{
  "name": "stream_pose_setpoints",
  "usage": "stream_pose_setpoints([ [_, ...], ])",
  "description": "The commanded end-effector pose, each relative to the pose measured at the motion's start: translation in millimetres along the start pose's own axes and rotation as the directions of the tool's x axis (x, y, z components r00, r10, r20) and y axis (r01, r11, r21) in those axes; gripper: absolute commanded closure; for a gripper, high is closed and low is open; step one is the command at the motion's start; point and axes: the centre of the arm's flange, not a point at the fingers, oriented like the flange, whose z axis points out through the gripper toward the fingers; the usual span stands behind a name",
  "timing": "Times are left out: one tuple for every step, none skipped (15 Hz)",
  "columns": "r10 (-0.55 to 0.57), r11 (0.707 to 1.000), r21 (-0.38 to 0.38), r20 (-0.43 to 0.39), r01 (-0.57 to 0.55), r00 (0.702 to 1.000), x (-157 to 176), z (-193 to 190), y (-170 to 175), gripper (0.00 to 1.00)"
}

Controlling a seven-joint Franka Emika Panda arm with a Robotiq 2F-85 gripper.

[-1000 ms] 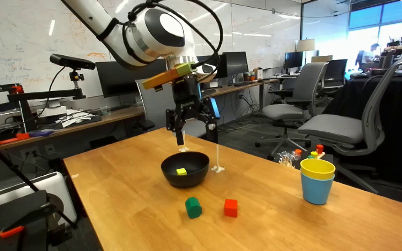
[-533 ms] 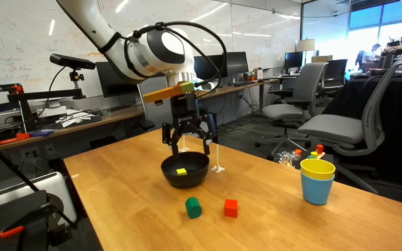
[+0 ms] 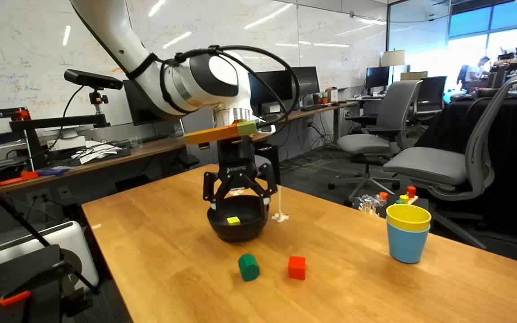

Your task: Put the yellow, green and orange blocks inside the black bowl

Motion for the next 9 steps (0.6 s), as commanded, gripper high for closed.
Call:
stream_pose_setpoints([
  [-0.046,0.999,-0.027,-0.010,0.046,0.999,3,20,-6,0.00],
  [-0.049,0.998,-0.031,-0.021,0.048,0.999,6,26,-9,0.00],
  [-0.043,0.998,-0.035,-0.035,0.042,0.998,9,31,-11,0.00],
  [-0.044,0.998,-0.047,-0.046,0.042,0.998,12,37,-13,0.00],
  [-0.044,0.998,-0.053,-0.053,0.041,0.998,15,44,-15,0.00],
  [-0.047,0.997,-0.062,-0.055,0.043,0.997,17,51,-16,0.00],
  [-0.050,0.996,-0.074,-0.055,0.045,0.997,19,58,-16,0.00],
  [-0.051,0.996,-0.079,-0.053,0.047,0.997,21,64,-17,0.00],
  [-0.053,0.995,-0.085,-0.051,0.049,0.997,22,69,-17,0.00],
])
